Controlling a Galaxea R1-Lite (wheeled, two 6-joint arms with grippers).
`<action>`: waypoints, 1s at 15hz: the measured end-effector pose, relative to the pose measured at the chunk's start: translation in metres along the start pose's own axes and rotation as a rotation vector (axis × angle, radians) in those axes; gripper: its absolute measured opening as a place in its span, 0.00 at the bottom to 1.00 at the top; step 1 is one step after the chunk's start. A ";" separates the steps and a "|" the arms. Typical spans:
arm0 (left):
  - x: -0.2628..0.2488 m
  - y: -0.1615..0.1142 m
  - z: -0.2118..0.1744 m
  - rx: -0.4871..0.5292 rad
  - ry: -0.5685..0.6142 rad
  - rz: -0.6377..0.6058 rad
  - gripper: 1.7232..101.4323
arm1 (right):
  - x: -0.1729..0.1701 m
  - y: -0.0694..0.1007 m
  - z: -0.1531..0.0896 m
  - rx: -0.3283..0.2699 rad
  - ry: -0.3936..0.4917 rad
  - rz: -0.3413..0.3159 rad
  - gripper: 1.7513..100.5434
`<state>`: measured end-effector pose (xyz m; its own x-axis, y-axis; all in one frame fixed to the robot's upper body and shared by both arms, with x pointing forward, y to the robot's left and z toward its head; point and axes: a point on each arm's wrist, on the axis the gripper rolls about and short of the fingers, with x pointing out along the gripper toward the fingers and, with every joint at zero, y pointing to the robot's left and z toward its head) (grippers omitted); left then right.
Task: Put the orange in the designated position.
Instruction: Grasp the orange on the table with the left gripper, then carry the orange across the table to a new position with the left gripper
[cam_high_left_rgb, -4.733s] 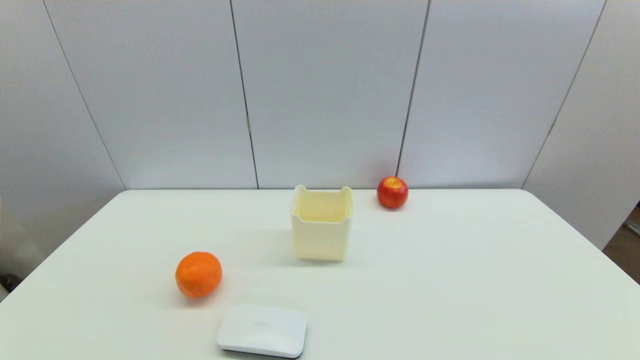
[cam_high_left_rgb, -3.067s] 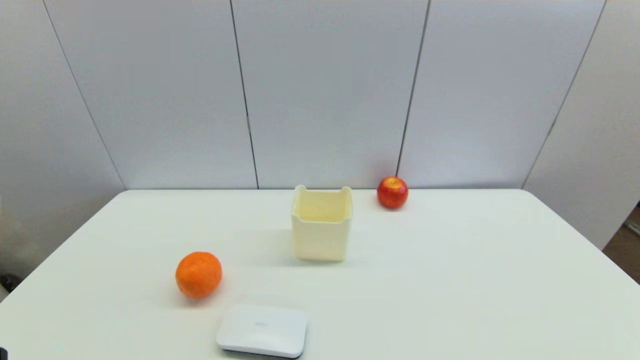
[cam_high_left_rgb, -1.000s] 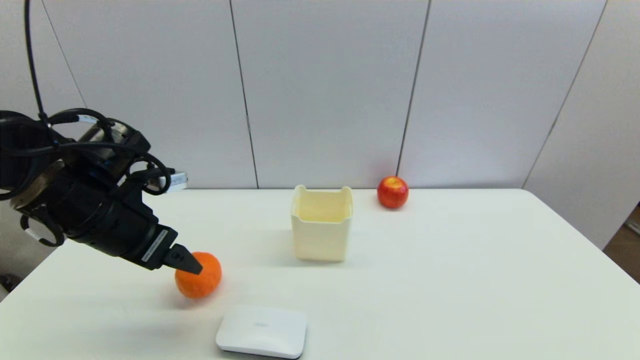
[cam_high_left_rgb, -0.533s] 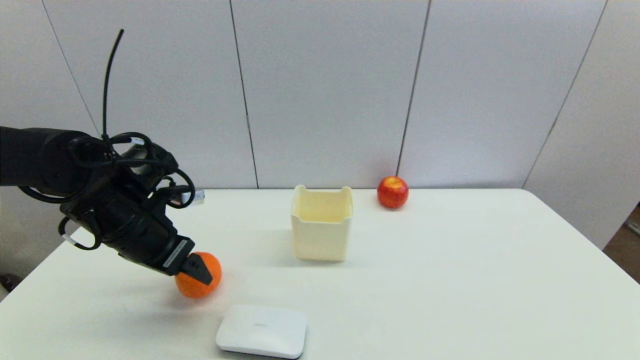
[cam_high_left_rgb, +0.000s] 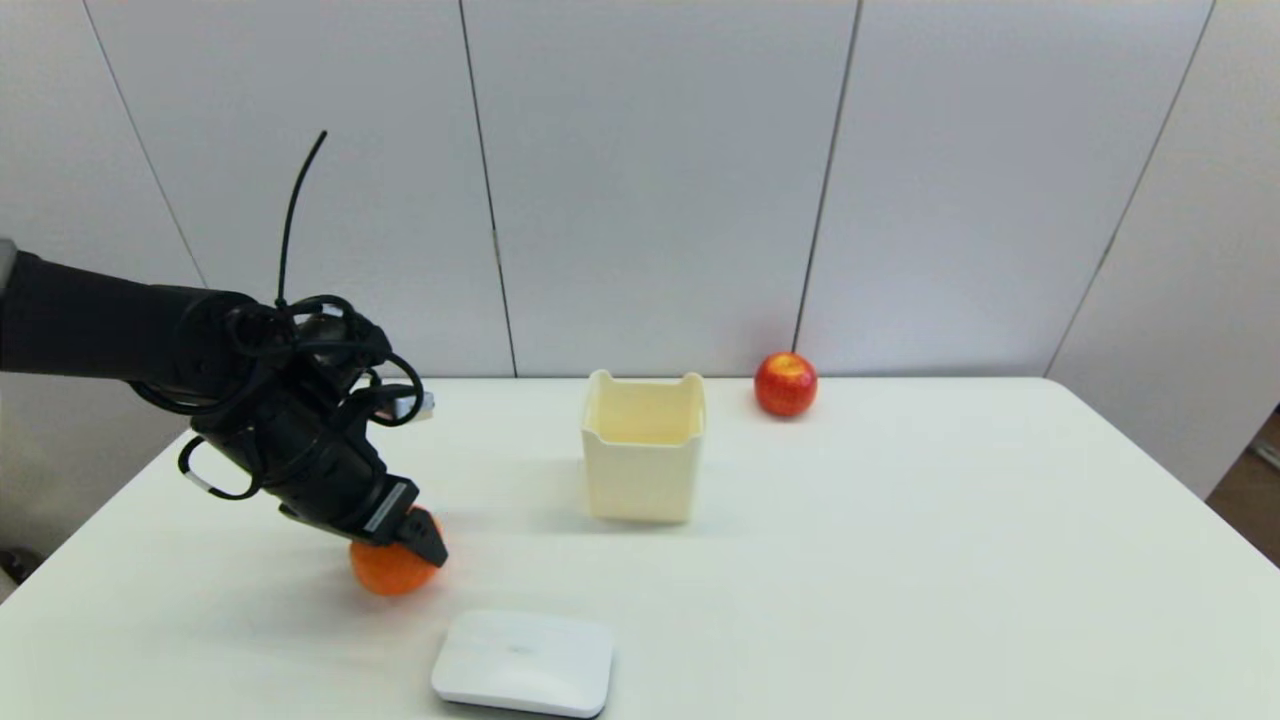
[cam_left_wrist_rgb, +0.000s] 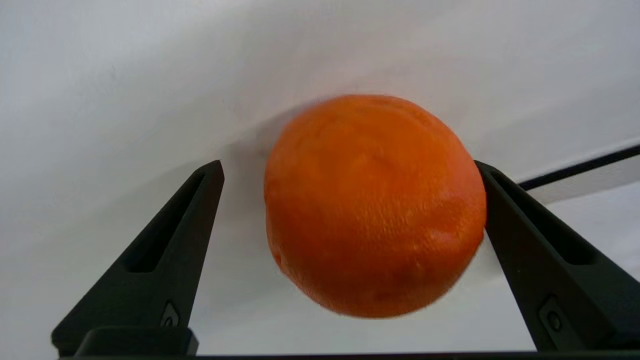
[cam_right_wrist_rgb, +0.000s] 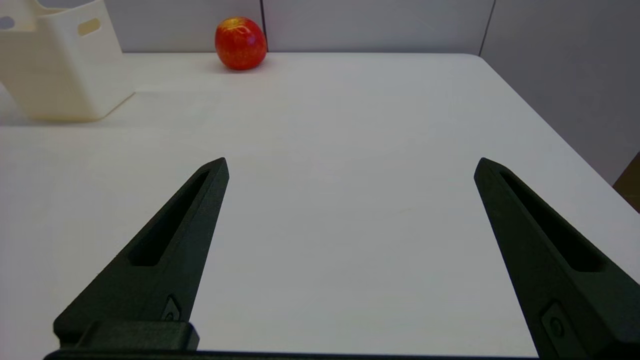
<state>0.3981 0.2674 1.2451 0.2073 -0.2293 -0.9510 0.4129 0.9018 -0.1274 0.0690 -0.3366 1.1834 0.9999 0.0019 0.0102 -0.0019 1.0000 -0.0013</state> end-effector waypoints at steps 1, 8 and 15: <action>0.001 0.000 0.001 0.000 -0.003 0.001 0.96 | 0.000 0.000 0.000 0.000 0.000 0.000 0.97; -0.007 -0.006 0.016 0.033 -0.062 0.006 0.67 | 0.000 0.000 0.000 0.000 0.000 0.000 0.97; -0.059 -0.043 0.095 0.185 -0.409 0.019 0.66 | 0.000 0.000 0.000 0.001 0.000 0.000 0.97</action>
<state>0.4523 0.2075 1.3334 0.5347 -0.3728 -0.7584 0.5497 0.8351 -0.0229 0.0690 -0.3366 1.1834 0.9999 0.0019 0.0102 -0.0019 1.0000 -0.0004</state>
